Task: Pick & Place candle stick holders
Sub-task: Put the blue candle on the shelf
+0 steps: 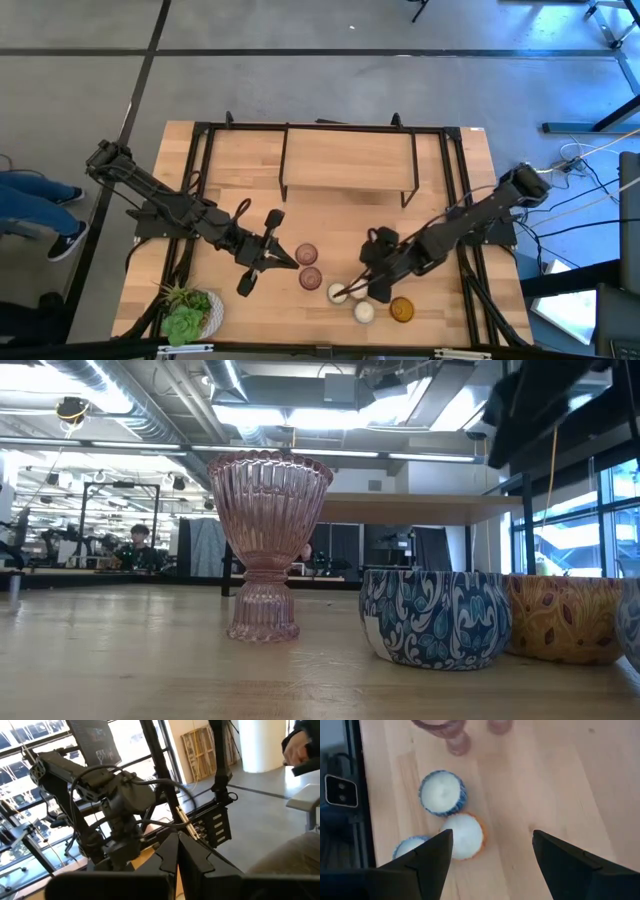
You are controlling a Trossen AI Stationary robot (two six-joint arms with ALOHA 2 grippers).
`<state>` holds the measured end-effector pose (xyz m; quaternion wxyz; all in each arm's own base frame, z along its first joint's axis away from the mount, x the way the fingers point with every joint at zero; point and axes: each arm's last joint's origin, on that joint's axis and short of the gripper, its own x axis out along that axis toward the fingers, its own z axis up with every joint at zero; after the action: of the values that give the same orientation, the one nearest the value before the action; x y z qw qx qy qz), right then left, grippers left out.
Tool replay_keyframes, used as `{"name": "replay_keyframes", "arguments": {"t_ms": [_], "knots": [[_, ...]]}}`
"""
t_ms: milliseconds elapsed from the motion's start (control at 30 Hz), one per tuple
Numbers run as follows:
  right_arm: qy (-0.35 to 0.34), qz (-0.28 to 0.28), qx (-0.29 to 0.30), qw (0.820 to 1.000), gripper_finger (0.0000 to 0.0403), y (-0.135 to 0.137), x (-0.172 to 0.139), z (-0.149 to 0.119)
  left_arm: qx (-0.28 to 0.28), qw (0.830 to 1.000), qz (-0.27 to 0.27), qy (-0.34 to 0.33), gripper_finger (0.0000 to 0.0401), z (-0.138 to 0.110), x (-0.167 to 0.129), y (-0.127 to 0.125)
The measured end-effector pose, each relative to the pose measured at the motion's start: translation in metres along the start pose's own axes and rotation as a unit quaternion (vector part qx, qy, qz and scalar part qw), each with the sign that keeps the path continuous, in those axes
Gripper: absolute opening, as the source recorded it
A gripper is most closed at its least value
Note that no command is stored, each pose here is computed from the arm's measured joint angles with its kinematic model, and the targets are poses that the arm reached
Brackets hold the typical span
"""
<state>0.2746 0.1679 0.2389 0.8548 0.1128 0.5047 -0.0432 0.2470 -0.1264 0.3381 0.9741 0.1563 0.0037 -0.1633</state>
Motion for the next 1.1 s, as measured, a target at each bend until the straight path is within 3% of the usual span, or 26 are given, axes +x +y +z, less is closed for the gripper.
{"name": "replay_keyframes", "arguments": {"t_ms": [267,367,467,733,1100], "knots": [[-0.026,0.032,-0.153,0.987,0.0277,0.048,0.0,0.034,-0.014,1.0,-0.005,0.011,0.0004,-0.002,0.0,-0.003],[-0.028,0.039,-0.173,0.984,0.0277,0.06,0.003,0.039,-0.014,1.0,-0.004,0.014,0.0004,-0.001,-0.001,-0.006],[-0.011,0.027,-0.153,0.988,0.0277,0.059,0.016,0.041,-0.006,1.0,-0.002,0.014,0.0004,0.0,-0.002,-0.011],[0.08,-0.06,-0.02,0.995,0.0277,0.029,0.06,0.043,0.023,1.0,0.006,0.016,0.0004,0.003,-0.004,-0.019],[0.074,-0.037,-0.001,0.997,0.0277,0.027,0.065,0.048,0.043,0.998,0.026,0.023,0.0004,0.004,-0.005,-0.022]]}}
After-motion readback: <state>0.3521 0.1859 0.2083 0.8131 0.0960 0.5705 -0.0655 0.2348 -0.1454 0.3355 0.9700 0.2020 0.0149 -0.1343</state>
